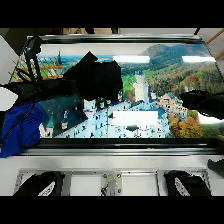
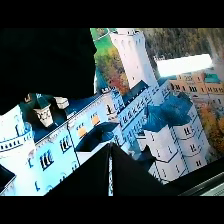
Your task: Fold the clothes and pants, and hang the long-sleeved shirts on hangers.
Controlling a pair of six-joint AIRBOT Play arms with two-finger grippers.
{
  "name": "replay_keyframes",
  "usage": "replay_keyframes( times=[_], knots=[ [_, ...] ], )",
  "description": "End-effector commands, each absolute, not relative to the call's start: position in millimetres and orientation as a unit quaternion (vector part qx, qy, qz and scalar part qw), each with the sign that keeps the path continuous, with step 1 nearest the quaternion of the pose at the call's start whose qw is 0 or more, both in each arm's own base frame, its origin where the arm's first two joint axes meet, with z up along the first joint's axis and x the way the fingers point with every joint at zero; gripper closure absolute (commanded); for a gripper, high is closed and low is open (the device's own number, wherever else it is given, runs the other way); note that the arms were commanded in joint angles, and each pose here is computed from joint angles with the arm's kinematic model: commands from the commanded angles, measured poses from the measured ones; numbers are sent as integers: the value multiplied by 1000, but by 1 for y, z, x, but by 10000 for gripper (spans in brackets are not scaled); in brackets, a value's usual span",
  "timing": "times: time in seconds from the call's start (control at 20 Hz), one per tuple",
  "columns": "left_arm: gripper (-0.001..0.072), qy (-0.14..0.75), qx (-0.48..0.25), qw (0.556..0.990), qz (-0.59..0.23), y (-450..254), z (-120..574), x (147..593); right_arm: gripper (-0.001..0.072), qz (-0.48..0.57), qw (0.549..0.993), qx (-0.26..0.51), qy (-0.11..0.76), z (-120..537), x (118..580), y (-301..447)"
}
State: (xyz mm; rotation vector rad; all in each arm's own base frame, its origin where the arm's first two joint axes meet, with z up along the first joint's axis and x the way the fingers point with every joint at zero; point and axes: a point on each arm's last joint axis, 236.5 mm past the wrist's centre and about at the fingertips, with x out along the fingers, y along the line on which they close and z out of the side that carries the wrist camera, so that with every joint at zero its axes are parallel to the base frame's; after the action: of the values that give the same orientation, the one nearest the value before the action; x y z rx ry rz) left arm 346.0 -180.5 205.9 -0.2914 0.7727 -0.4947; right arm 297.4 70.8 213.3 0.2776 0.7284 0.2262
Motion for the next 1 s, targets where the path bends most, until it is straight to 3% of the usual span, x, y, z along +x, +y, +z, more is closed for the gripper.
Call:
replay_keyframes(
  times=[0.0,0.5,0.55,0.6,0.65,0.95],
  knots=[
    [680,372,-140,886,-238,-181,206,346,688,111,919,135,354,214,297,71],
    [680,362,-144,890,-238,-181,210,350,688,111,919,135,354,214,297,71],
    [574,344,-145,897,-238,-181,215,357,688,111,919,135,354,214,297,71],
    [118,324,-129,905,-242,-182,221,368,688,111,919,135,354,214,297,71],
    [16,316,-116,910,-244,-184,223,381,688,111,919,135,354,214,297,71],
    [31,386,-16,901,-197,-181,141,508,688,111,919,135,354,214,297,71]
  ],
)
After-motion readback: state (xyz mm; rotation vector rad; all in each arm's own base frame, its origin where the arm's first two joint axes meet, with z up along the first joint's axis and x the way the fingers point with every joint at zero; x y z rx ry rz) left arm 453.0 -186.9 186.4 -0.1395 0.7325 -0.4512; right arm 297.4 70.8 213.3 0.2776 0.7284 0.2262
